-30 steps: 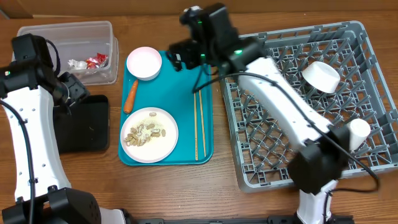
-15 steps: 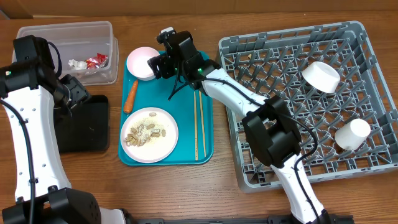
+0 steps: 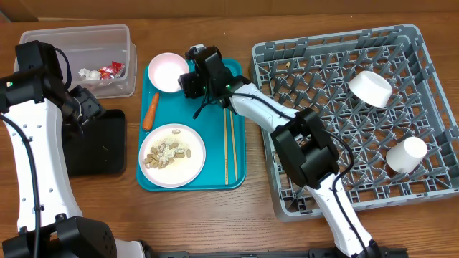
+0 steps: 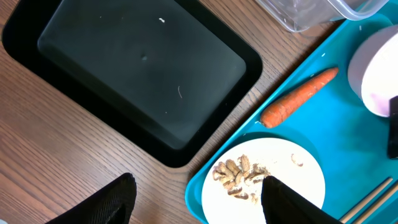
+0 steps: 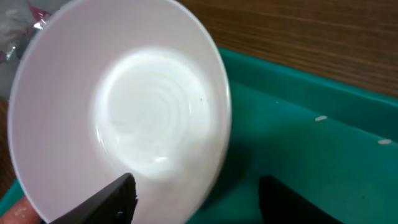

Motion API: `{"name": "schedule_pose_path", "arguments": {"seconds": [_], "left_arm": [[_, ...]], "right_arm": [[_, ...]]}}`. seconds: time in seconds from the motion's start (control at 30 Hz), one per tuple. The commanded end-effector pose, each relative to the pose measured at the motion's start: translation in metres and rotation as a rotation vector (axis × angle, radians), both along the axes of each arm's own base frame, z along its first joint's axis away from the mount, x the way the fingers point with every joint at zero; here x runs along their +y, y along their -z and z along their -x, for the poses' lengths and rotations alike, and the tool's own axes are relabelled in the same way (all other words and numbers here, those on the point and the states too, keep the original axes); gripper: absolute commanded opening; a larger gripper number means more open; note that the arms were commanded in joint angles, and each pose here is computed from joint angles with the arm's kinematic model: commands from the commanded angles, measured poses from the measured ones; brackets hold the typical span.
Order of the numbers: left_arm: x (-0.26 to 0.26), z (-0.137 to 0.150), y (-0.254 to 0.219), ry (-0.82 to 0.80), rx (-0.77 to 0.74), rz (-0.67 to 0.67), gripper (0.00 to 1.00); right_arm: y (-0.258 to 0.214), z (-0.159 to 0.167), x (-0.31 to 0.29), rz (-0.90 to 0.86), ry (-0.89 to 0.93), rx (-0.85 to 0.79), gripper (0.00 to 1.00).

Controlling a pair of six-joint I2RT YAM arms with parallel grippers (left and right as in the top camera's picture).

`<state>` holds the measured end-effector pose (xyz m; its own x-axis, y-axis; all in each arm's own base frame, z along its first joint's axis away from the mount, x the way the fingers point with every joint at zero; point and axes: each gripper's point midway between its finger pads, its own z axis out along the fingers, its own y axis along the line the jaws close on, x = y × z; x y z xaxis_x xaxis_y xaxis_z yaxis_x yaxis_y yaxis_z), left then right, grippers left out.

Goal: Sort waste into correct bins and load items into the dishwasher
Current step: 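Reach the right gripper to the pink bowl and grasp it, then carry the pink bowl with the right gripper to the rack's back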

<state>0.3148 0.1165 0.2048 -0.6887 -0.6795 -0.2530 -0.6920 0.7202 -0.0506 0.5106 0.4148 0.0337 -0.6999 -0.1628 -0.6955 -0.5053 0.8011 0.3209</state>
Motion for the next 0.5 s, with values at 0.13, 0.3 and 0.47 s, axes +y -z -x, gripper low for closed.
{"name": "schedule_pose_path", "arguments": {"seconds": [0.13, 0.3, 0.47], "left_arm": [[-0.001, 0.000, -0.014, 0.004, -0.044, -0.010, 0.67], [-0.001, 0.000, -0.014, 0.004, -0.044, -0.010, 0.67], [-0.001, 0.000, -0.014, 0.004, -0.046, -0.010, 0.67]], "right_arm": [[-0.009, -0.004, 0.006, -0.014, 0.008, -0.015, 0.43], [-0.033, -0.012, -0.003, -0.008, 0.049, -0.054, 0.25], [-0.058, -0.016, -0.032, 0.049, 0.108, -0.048, 0.06]]}}
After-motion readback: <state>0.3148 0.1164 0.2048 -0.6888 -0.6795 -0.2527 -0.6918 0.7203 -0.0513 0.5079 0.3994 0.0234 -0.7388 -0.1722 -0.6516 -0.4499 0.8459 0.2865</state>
